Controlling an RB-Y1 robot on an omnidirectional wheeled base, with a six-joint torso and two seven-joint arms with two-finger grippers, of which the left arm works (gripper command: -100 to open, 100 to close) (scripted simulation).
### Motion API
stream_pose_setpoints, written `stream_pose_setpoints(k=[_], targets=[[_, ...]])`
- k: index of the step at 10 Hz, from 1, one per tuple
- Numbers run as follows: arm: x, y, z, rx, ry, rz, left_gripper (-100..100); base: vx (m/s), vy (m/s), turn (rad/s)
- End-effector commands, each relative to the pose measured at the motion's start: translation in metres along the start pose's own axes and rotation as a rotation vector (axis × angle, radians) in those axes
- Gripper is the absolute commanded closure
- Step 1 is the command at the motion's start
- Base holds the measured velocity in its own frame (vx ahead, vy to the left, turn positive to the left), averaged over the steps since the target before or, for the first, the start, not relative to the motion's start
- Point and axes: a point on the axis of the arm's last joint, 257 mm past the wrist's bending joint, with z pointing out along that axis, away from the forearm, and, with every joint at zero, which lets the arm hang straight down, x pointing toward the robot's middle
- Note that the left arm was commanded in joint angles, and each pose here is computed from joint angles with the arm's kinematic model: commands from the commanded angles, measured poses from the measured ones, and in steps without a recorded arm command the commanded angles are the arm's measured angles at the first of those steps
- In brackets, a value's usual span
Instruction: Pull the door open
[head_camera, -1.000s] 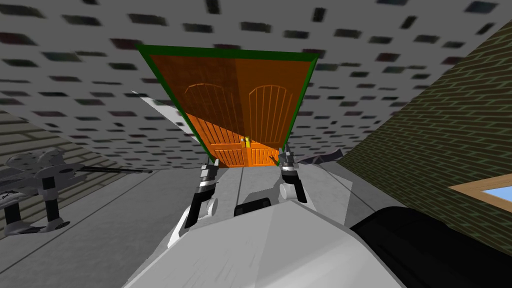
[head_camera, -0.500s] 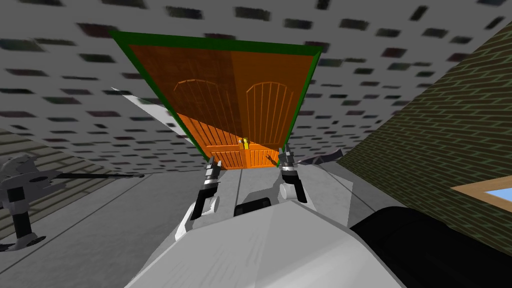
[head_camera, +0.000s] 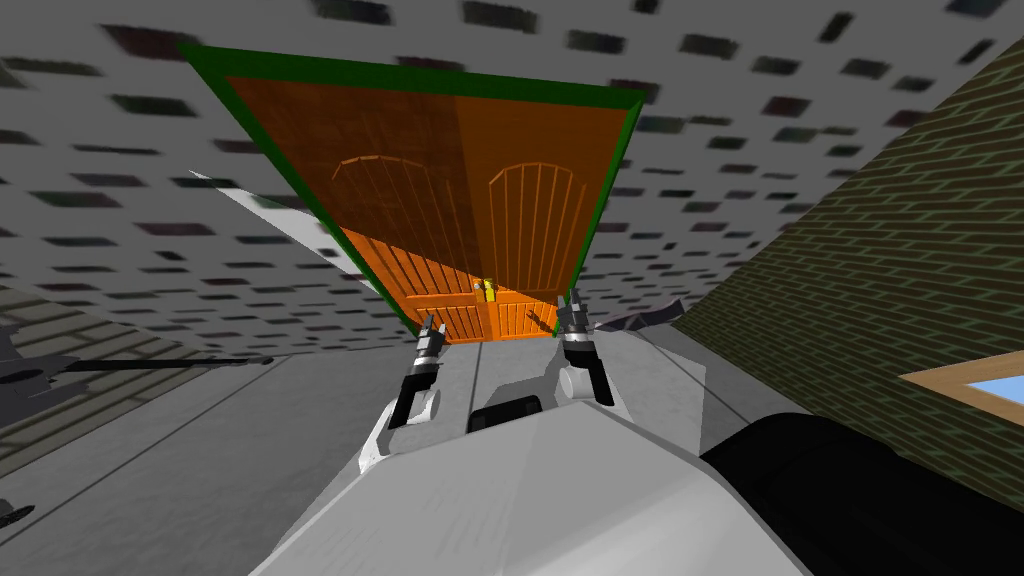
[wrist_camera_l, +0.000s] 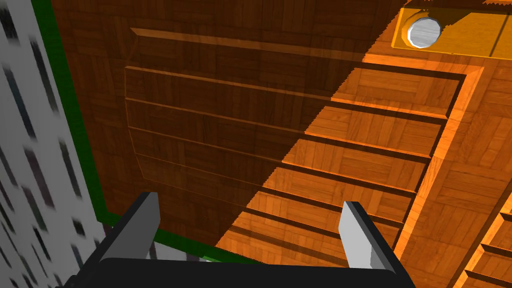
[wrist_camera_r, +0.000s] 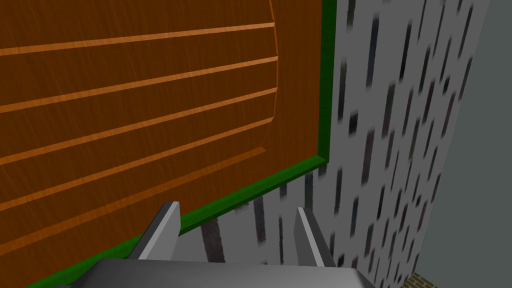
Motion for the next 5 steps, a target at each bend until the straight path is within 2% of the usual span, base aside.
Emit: stream_pose_setpoints(k=[1, 5], targets=[[0.000, 0.013, 0.0011, -0.028, 0.000, 0.001, -100, 0.090, -0.036, -0.032], [-0.005, 0.049, 0.0056, -0.105, -0.001, 0.005, -100, 0.136, -0.026, -0.043]])
